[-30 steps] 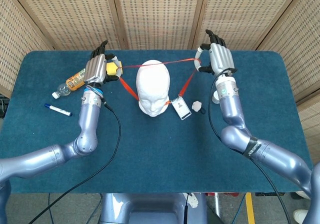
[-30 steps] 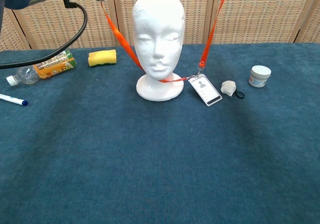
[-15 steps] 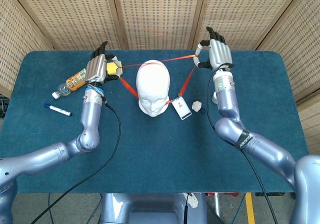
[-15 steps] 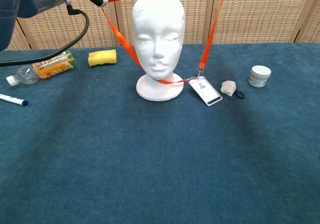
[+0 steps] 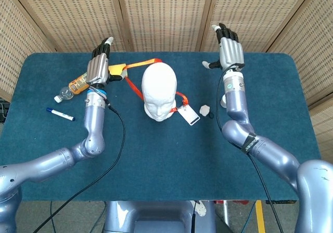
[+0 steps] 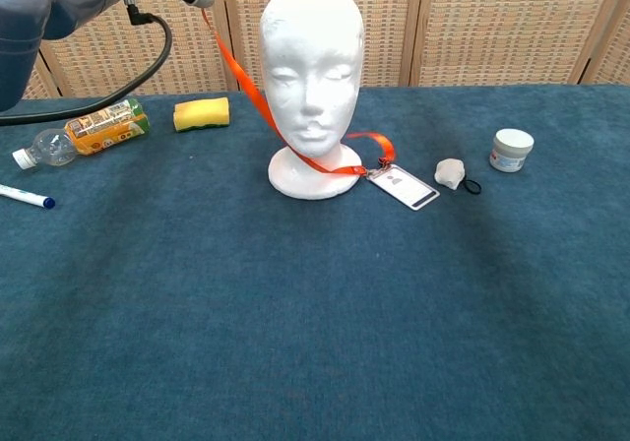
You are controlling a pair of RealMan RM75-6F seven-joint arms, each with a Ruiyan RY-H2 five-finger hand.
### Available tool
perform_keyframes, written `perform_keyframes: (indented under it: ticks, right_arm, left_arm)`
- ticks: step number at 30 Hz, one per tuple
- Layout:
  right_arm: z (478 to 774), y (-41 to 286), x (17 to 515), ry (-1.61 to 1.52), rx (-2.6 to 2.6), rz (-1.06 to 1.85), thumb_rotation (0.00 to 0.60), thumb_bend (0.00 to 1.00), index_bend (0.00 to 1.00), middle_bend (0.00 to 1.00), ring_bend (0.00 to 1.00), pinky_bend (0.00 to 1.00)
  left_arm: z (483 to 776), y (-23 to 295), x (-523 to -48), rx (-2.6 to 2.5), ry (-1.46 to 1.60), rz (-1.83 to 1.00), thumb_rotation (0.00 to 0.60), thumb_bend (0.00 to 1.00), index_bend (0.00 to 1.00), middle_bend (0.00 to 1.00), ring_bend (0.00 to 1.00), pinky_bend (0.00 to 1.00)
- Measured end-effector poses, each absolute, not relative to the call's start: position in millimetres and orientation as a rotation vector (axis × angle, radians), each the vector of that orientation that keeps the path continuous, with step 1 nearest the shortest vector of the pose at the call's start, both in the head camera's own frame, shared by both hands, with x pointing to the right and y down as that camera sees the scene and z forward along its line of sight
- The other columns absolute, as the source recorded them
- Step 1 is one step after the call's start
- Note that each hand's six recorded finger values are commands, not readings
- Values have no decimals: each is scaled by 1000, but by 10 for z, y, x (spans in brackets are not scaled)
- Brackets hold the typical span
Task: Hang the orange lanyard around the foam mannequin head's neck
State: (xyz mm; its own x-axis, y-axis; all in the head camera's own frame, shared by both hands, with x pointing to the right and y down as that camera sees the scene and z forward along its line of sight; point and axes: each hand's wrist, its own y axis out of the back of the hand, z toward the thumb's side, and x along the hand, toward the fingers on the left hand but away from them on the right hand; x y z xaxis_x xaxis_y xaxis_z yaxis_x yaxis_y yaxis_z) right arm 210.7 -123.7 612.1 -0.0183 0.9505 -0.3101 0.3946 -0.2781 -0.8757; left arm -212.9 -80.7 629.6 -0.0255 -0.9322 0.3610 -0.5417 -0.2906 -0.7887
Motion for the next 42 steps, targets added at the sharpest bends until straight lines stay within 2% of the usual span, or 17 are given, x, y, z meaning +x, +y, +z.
perform_keyframes:
  ticks: [2,4,14,24,25,26,27,28,30,33,36,37,40,42]
  right_arm:
    - [6140,-1228,2133,-1415,-1695,1294,600,0,92,8,0,0]
    - [6162,-1220,2160,-1422,-1690,1303,600,0,92,8,0,0]
    - [6180,-1196,2238,-1435,-1689,1306,600,0,89,8,0,0]
    - [6057,-1061,2404,-1419,-1671,1287,600,5,89,8,0,0]
    - [6047,-1034,2434,-1418,-1672,1287,600,30,89,8,0,0]
    - [6033,-994,2476,-1416,-1676,1287,600,100,89,8,0,0]
    - [6023,-961,2509,-1416,-1680,1287,600,227,94,8,0,0]
    - [6012,-924,2544,-1415,-1686,1286,600,289,98,8,0,0]
    - [5989,-828,2633,-1412,-1699,1287,600,527,112,7,0,0]
    - [5960,-654,2773,-1391,-1717,1294,600,794,114,6,0,0]
    - [5943,-431,2936,-1340,-1725,1316,600,945,114,9,0,0]
    - [5941,-355,2986,-1321,-1726,1325,600,969,114,14,0,0]
    - [5955,-82,3153,-1240,-1729,1366,600,1000,114,81,0,1]
    - [5974,85,3261,-1182,-1718,1397,600,1000,114,181,42,45]
  left_arm:
    - [6290,-816,-2137,-1833,1535,-1256,600,72,0,0,0,0]
    - [6286,-828,-2156,-1814,1523,-1263,600,8,0,0,0,0]
    - [6312,-828,-2346,-1774,1384,-1346,600,0,0,0,0,0]
    - [6193,-651,-2639,-1781,1314,-1262,600,20,0,0,0,0]
    - [6179,-613,-2703,-1782,1306,-1257,600,45,0,0,0,0]
    - [6165,-573,-2773,-1781,1297,-1256,600,77,0,0,0,0]
    - [6148,-518,-2871,-1779,1285,-1258,600,94,0,0,0,0]
    - [6136,-474,-2943,-1779,1276,-1261,600,118,0,0,0,0]
    - [6114,-369,-3101,-1780,1257,-1274,600,138,0,0,0,0]
    - [6071,-222,-3303,-1772,1226,-1299,600,135,0,0,0,0]
    - [6003,-72,-3487,-1756,1210,-1322,600,119,0,0,0,0]
    - [5974,-24,-3539,-1749,1209,-1327,600,112,0,0,0,0]
    - [5857,139,-3716,-1718,1211,-1345,600,98,0,0,0,0]
    - [5767,260,-3838,-1691,1221,-1357,600,98,0,0,0,0]
